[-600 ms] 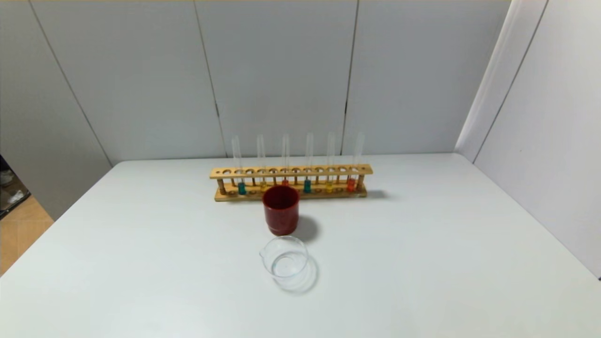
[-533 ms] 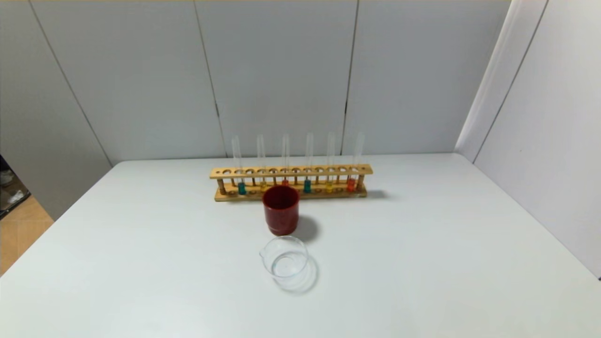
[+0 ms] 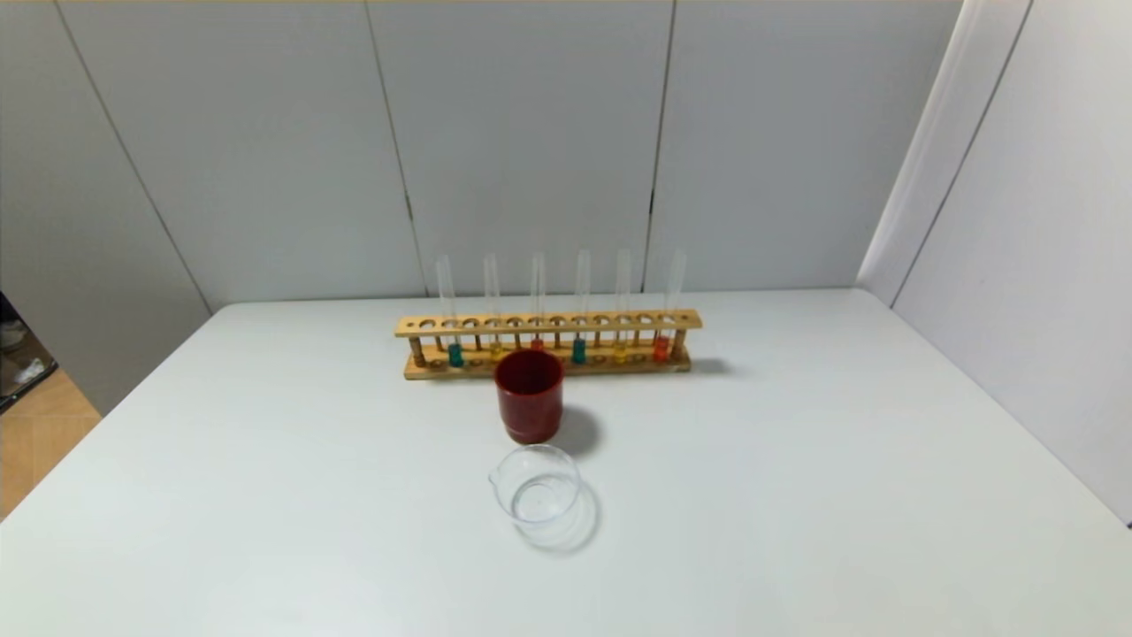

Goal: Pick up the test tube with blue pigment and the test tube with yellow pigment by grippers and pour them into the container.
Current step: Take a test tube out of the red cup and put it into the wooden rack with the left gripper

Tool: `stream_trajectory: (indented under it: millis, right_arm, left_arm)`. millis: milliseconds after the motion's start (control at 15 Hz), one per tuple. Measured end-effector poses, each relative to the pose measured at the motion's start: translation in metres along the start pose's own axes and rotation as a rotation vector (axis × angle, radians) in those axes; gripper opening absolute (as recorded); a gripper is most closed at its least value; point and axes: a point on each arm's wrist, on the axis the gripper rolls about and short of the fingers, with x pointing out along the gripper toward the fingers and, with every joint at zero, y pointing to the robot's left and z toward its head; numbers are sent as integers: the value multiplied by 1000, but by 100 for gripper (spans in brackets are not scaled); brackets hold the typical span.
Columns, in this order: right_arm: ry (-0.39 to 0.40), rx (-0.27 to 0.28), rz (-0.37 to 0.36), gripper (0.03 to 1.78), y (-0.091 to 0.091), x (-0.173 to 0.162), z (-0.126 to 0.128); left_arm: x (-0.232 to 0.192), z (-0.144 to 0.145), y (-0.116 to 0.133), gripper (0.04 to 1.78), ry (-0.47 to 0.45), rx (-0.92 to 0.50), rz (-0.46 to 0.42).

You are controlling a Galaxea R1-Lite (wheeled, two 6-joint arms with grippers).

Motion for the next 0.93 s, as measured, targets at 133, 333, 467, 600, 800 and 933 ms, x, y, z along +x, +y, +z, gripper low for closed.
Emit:
stream_trajectory:
  millis: [133,333,467,600,800,933]
  right_arm:
    - [0,0,0,174,0,0,0]
    - [0,0,0,174,0,0,0]
    - [0,0,0,174,0,0,0]
    - [0,0,0,174,0,0,0]
    - [0,0,0,174,0,0,0]
    - [0,0,0,174,0,0,0]
  left_arm:
    - [0,0,0,170,0,0,0]
    - [0,0,0,170,0,0,0]
    - [0,0,0,170,0,0,0]
    - [0,0,0,170,0,0,-1]
    - [0,0,0,170,0,0,-1]
    - [0,0,0,170,0,1,0]
